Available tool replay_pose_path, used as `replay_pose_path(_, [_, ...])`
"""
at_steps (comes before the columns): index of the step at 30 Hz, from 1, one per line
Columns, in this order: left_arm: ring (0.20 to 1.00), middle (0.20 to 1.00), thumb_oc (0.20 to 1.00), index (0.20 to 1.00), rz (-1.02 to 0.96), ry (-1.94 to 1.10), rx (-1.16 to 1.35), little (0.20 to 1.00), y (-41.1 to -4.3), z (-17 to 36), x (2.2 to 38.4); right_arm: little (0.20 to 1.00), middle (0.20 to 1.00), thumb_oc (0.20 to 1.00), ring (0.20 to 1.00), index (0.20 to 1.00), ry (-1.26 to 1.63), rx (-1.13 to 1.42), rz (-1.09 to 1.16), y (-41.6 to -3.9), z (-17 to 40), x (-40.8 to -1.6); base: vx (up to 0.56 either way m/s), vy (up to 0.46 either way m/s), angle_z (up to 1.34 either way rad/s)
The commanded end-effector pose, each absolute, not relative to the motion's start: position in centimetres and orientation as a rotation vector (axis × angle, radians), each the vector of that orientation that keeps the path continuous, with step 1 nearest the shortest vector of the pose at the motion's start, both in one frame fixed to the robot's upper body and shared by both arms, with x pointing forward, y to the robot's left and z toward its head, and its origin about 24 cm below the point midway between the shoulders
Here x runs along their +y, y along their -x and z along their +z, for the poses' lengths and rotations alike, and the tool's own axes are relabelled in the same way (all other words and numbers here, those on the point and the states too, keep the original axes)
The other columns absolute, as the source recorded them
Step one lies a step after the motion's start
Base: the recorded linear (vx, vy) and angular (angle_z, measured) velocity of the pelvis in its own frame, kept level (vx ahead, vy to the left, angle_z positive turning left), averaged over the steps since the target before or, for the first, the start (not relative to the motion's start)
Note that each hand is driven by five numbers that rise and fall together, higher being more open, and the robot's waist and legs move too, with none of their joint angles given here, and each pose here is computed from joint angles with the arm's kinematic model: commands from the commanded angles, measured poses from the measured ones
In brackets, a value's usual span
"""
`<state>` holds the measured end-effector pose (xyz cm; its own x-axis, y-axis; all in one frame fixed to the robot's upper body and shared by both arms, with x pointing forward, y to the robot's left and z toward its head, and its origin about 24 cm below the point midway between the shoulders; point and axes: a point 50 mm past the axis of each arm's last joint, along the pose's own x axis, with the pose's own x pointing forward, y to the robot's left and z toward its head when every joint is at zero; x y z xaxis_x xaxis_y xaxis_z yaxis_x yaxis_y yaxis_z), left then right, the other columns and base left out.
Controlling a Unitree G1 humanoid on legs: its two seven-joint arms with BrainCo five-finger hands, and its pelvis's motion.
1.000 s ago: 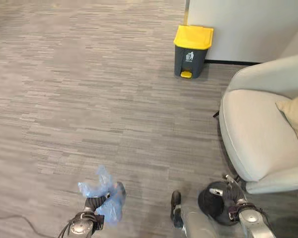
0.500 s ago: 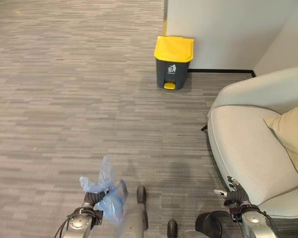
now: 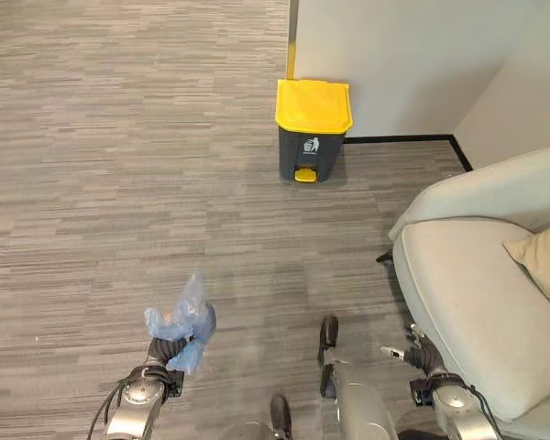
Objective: Gather garbage on tea table into small bin, then transfer packed bag to large trash can.
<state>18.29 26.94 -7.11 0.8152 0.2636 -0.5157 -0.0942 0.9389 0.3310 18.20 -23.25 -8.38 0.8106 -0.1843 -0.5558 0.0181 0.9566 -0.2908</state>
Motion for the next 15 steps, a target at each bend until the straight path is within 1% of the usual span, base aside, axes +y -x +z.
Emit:
replay_pose_path(1, [0.2,0.2,0.2,0.2,0.2,-0.318,0.473,0.2,-18.8,-5.1,27.7,1.0,1.0,1.0,1.0,1.0,0.291,0.529,-0.139,-19.9,-6.8,-24.1,0.39,-0.211,0.76])
replay_pose_path(5, [0.2,0.2,0.2,0.2,0.17,-0.295,0.502,0.2,-18.0,-5.8,27.0,1.0,1.0,1.0,1.0,1.0,0.291,0.523,-0.165,-19.6,-6.6,-24.9,0.41,-0.288,0.81])
replay_pose_path(7, [0.2,0.2,0.2,0.2,0.17,-0.269,0.507,0.2,-18.0,-5.9,26.7,1.0,1.0,1.0,1.0,1.0,0.294,0.517,-0.177,-19.6,-6.4,-25.3,0.3,-0.222,0.41])
replay_pose_path(11, [0.2,0.2,0.2,0.2,0.164,-0.265,0.51,0.2,-18.2,-6.0,26.5,1.0,1.0,1.0,1.0,1.0,0.305,0.51,-0.182,-19.8,-6.1,-25.7,0.22,-0.113,-0.24])
replay_pose_path(15, [0.2,0.2,0.2,0.2,0.131,-0.281,0.518,0.2,-18.4,-6.2,26.1,1.0,1.0,1.0,1.0,1.0,0.308,0.505,-0.212,-19.8,-5.9,-26.4,0.28,-0.013,-0.27])
